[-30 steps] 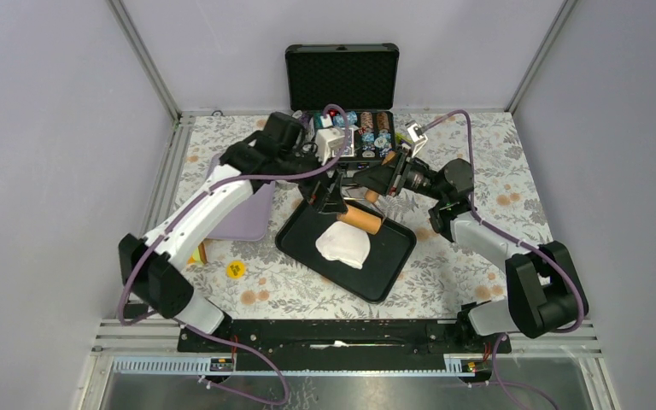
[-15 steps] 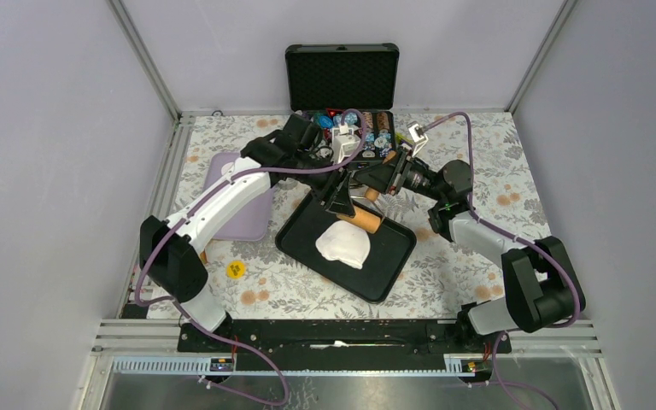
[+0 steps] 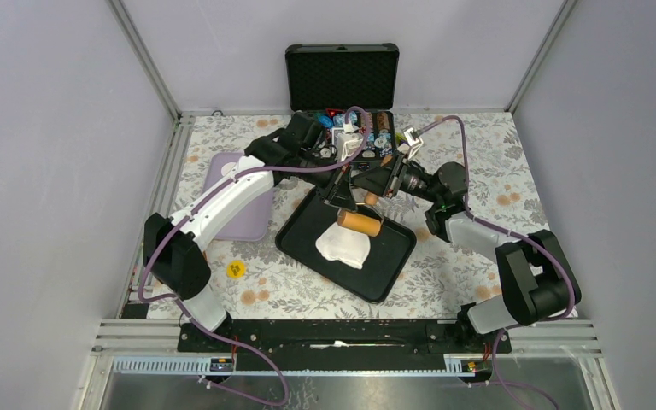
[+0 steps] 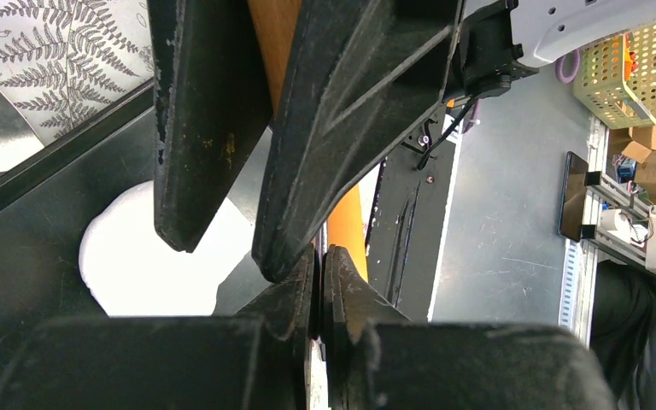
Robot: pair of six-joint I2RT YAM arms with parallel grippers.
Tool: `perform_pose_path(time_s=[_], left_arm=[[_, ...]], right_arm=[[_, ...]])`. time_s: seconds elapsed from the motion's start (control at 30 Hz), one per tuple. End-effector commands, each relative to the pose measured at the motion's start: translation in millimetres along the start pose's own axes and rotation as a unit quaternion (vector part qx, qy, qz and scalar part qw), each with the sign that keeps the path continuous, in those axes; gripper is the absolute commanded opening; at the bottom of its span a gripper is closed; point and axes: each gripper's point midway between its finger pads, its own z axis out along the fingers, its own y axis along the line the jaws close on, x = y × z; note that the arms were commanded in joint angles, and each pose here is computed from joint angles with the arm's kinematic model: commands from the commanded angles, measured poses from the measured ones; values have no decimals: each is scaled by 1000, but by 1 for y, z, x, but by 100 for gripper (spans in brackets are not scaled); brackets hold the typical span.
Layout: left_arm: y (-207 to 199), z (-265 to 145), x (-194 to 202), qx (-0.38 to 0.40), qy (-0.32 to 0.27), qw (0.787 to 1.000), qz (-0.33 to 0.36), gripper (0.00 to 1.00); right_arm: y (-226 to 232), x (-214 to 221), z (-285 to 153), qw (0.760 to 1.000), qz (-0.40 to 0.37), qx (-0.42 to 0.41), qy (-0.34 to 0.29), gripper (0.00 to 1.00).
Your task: Roll out the dumpling wrappers from the dough
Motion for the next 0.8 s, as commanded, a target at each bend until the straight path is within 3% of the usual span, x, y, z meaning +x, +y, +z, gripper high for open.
perform_pose_path(time_s=[0.0,0.1,0.23,0.33,0.47,0.77], left_arm=[[6,-2,-11,-15,-10,1000,16,0],[19,-9,-2,-46,4,999,26,0],[34,-31,15,-79,21,996,40,0],[38,-46,31,-88,35,994,48,0],[32,-54,52,-79,58,994,57,0],[12,-56,61,-42,64,995,61,0]], right_arm=[[21,-19,4,999,-27,-35,-30,0],[31,-15,5,996,-68,-55,12,20],[21,9,-2,982,-110,-33,150,51],[7,23,-18,959,-178,-3,221,64],[7,29,-36,925,-236,-2,298,66],[10,38,-32,918,-192,-33,346,66]])
